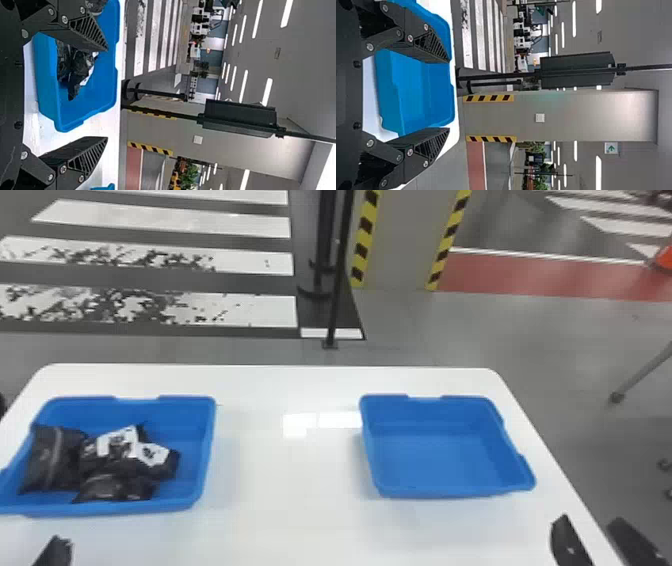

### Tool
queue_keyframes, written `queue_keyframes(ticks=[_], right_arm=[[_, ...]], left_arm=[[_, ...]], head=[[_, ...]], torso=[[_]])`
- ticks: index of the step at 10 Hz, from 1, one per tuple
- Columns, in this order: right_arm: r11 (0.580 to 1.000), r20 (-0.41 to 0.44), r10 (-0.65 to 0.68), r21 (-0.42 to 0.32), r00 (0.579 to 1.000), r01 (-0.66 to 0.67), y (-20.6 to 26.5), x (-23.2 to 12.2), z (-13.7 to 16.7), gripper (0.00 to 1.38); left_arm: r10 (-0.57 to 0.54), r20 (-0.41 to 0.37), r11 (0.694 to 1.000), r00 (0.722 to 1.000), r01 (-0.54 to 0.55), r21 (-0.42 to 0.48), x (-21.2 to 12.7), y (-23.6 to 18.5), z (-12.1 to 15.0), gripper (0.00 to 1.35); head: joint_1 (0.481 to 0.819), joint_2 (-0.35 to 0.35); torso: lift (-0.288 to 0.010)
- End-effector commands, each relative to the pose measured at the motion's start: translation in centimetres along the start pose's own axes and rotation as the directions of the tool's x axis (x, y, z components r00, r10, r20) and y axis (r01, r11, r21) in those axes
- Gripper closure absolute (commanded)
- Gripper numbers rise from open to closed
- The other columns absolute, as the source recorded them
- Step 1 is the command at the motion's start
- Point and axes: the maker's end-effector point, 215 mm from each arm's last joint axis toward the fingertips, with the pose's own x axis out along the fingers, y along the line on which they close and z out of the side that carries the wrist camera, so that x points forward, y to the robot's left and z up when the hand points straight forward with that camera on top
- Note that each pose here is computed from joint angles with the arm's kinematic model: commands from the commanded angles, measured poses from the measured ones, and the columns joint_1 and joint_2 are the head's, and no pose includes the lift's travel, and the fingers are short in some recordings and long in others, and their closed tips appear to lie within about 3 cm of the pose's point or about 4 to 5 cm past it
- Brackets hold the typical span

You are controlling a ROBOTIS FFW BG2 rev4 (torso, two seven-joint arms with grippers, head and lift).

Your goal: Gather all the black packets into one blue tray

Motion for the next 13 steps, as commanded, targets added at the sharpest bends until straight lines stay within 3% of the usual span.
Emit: queue_keyframes(ticks=[1,13], right_arm=[[1.0,0.0,-0.002,0.019,1.0,0.002,0.24,0.06,-0.26,0.46],[1.0,0.007,-0.003,0.029,1.0,0.003,0.27,0.22,-0.11,0.46]], left_arm=[[0.0,0.002,1.0,1.0,0.0,-0.019,0.1,-0.2,-0.28,0.25],[-0.01,0.012,0.999,1.0,0.011,-0.042,0.53,-0.74,-0.53,0.26]], head=[[0.695,-0.161],[0.695,-0.171]], torso=[[-0.11],[-0.11]])
